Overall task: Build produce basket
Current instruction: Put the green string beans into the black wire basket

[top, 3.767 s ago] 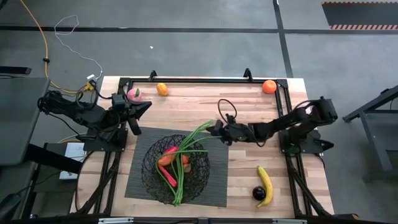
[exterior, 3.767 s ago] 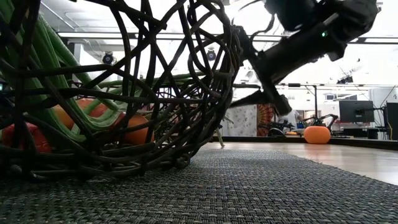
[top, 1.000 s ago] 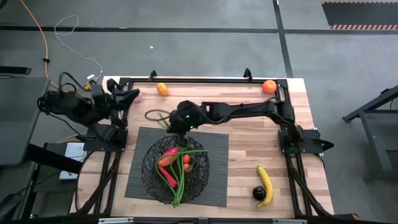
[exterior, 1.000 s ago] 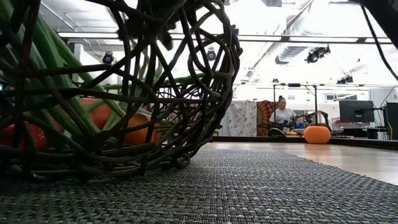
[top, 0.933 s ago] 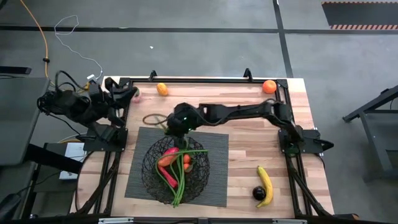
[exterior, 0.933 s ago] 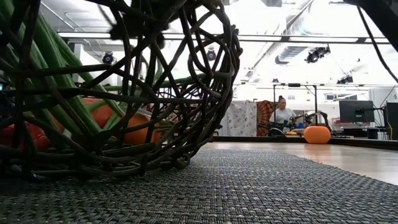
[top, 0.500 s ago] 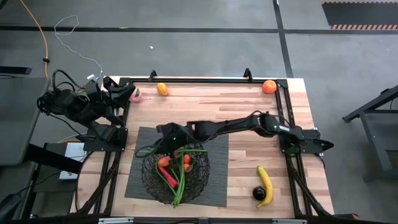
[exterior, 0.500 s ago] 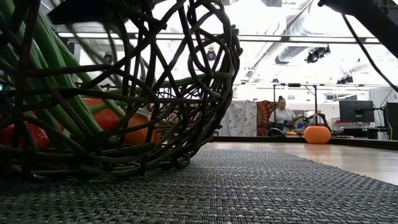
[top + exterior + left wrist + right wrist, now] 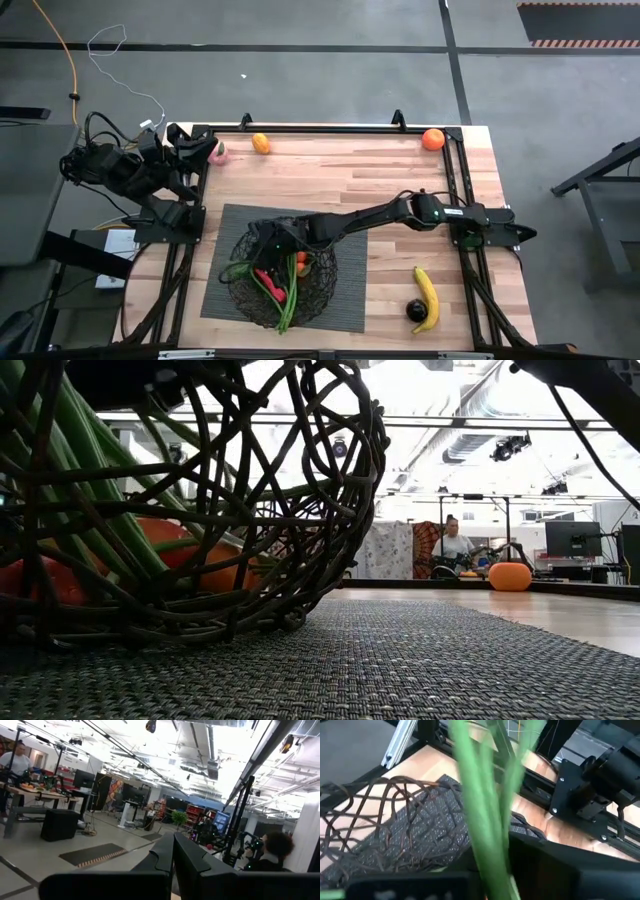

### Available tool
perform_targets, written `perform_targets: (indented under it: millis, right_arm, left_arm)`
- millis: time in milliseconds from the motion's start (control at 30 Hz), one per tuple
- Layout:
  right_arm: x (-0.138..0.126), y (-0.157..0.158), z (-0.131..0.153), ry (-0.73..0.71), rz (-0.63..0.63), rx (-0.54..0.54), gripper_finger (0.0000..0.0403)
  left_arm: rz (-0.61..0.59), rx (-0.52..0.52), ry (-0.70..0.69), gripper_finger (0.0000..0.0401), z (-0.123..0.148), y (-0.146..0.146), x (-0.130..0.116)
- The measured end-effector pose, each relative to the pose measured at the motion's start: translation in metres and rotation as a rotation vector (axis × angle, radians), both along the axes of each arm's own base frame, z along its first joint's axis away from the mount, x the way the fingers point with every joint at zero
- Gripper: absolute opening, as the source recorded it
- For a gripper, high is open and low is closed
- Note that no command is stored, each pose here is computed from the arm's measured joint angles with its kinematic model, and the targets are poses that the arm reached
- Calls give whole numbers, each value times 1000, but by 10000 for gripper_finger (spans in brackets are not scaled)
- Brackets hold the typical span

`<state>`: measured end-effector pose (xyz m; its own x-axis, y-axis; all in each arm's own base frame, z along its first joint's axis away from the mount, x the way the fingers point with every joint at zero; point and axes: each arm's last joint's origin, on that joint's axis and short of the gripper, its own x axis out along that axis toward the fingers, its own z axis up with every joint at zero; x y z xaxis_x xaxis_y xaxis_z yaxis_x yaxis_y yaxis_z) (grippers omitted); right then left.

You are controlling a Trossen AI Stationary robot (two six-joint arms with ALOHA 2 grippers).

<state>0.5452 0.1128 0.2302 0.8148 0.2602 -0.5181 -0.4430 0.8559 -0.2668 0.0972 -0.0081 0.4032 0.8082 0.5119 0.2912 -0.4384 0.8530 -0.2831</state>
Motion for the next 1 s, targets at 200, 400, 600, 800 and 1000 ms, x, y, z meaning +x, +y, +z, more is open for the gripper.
perform_targets:
  millis: [200, 400, 600, 800, 1000]
  right_arm:
    - [-3, 5, -4, 39, -42, -50, 161]
    - [-7, 0, 1, 84, -53, -143, 256]
    - [-12, -15, 13, 160, -18, -240, 283]
    - [-14, -35, 22, 173, -80, -302, 284]
    - [-17, -48, 33, 183, -105, -225, 275]
  left_arm:
    - [-1, 1, 0, 0, 0, 0, 0]
    - [-2, 0, 0, 0, 0, 0, 0]
    - [-2, 1, -1, 0, 0, 0, 0]
    - [-2, 1, -1, 0, 0, 0, 0]
    - [5, 22, 22, 0, -1, 0, 0]
